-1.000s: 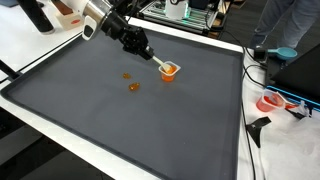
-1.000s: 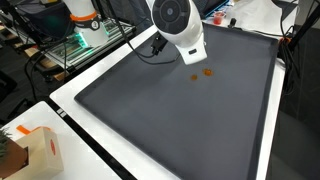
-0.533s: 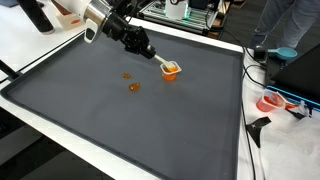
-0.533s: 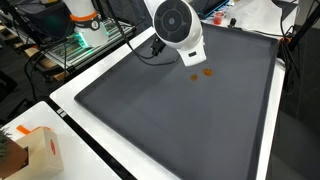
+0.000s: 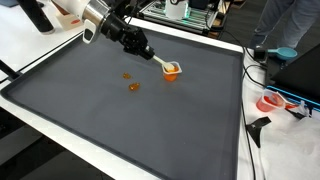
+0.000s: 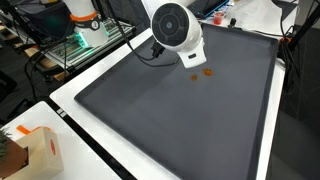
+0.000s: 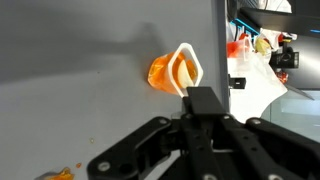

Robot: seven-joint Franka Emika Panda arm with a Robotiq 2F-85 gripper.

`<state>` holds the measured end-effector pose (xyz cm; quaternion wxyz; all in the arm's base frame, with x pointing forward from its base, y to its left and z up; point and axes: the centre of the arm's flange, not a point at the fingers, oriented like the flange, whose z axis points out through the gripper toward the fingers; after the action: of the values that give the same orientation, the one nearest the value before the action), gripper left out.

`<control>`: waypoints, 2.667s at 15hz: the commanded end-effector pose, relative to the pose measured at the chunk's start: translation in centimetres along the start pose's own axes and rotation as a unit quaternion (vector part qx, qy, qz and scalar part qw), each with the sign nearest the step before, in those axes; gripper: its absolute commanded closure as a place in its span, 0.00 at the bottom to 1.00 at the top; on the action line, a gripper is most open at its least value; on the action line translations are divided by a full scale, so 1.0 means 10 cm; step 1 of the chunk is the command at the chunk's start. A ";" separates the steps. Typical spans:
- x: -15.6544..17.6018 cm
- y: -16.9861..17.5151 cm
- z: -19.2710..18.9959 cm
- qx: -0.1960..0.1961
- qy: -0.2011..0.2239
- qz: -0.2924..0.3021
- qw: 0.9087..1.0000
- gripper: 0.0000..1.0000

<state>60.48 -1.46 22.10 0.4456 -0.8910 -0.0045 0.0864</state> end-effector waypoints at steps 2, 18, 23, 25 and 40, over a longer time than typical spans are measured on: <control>0.04 0.08 0.04 0.012 0.012 -0.007 1.000 0.97; 0.07 0.23 0.12 0.054 0.021 -0.037 0.998 0.97; 0.06 0.30 0.11 0.072 0.018 -0.036 0.997 0.97; 0.06 0.32 0.09 0.081 0.017 -0.038 0.996 0.97; -0.01 0.33 -0.09 0.116 0.006 -0.060 0.991 0.97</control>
<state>60.34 -3.28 18.91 0.5365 -0.8401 -0.0389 0.0695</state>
